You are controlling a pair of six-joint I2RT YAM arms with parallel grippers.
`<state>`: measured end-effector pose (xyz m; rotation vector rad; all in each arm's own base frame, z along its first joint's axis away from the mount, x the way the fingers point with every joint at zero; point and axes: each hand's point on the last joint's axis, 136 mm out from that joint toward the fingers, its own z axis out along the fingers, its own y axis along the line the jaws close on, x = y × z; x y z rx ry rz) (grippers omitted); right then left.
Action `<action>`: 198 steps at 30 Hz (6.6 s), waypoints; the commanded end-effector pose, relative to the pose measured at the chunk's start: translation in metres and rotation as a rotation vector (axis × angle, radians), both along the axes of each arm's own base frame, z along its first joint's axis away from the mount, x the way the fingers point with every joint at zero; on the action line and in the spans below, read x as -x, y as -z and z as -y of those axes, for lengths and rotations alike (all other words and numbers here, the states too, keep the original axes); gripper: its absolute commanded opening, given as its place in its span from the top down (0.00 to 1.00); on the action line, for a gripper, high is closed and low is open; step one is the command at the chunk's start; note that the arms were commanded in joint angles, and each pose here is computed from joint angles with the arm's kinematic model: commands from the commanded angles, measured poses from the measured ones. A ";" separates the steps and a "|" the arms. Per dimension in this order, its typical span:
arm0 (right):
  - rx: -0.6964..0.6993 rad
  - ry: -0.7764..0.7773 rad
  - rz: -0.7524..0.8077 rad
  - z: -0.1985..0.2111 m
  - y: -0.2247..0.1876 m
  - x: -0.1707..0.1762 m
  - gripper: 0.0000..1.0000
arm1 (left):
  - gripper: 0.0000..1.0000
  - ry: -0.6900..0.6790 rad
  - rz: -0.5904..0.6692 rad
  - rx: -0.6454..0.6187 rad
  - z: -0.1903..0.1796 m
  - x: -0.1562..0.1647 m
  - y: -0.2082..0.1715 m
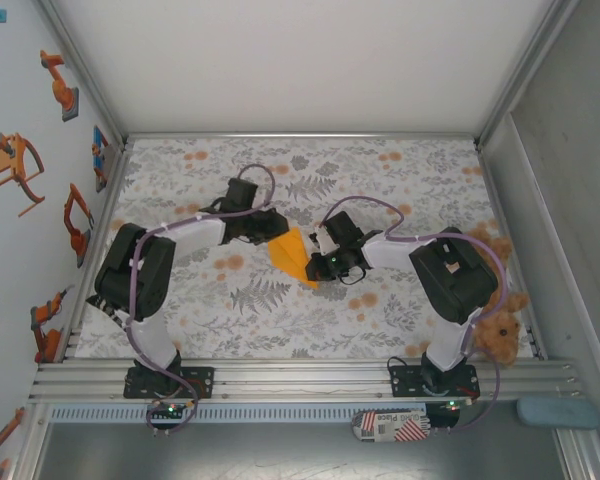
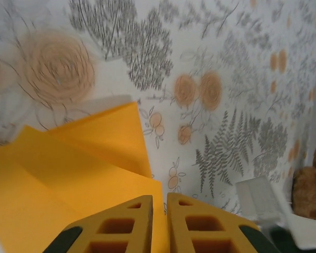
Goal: Fold a paper plane with a square sheet of paper (pick it up from the middle)
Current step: Fourth fold the wing at the center of the table, then pick up the paper from the center of the table, then turn over the paper at the center of the table.
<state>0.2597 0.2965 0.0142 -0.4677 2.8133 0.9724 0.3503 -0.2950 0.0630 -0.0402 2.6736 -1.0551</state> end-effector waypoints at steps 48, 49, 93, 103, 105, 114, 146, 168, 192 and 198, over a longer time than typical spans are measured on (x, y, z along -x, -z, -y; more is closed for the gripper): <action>-0.040 0.096 -0.102 0.012 0.019 0.021 1.00 | 0.95 -0.094 -0.297 -0.357 -0.049 0.026 0.112; -0.040 0.096 -0.107 0.016 0.020 0.027 1.00 | 0.95 -0.092 -0.299 -0.360 -0.049 0.026 0.113; -0.174 0.181 0.094 -0.026 -0.031 -0.093 0.81 | 0.38 -0.323 -0.027 0.064 -0.074 -0.005 -0.026; -0.226 0.172 0.134 -0.030 -0.049 -0.095 0.97 | 0.38 -0.318 -0.027 0.076 -0.072 -0.004 -0.030; -0.255 0.178 0.162 -0.030 -0.062 -0.098 0.99 | 0.38 -0.318 -0.019 0.087 -0.072 -0.004 -0.034; -0.514 0.216 0.268 -0.030 -0.163 -0.108 1.00 | 0.34 -0.242 0.145 0.330 -0.049 -0.006 -0.110; -1.008 0.271 0.255 -0.015 -0.297 -0.115 1.00 | 0.66 0.040 0.435 0.666 0.019 0.025 -0.222; -0.985 0.314 0.243 -0.006 -0.278 -0.122 0.90 | 0.88 0.058 0.477 0.653 0.016 0.024 -0.229; -0.057 0.572 0.541 0.123 -0.197 -0.114 0.47 | 0.93 -0.067 0.367 -0.765 -0.116 -0.004 -0.094; -0.021 0.600 0.552 0.133 -0.193 -0.109 0.50 | 0.94 -0.042 0.343 -1.170 -0.138 -0.020 -0.072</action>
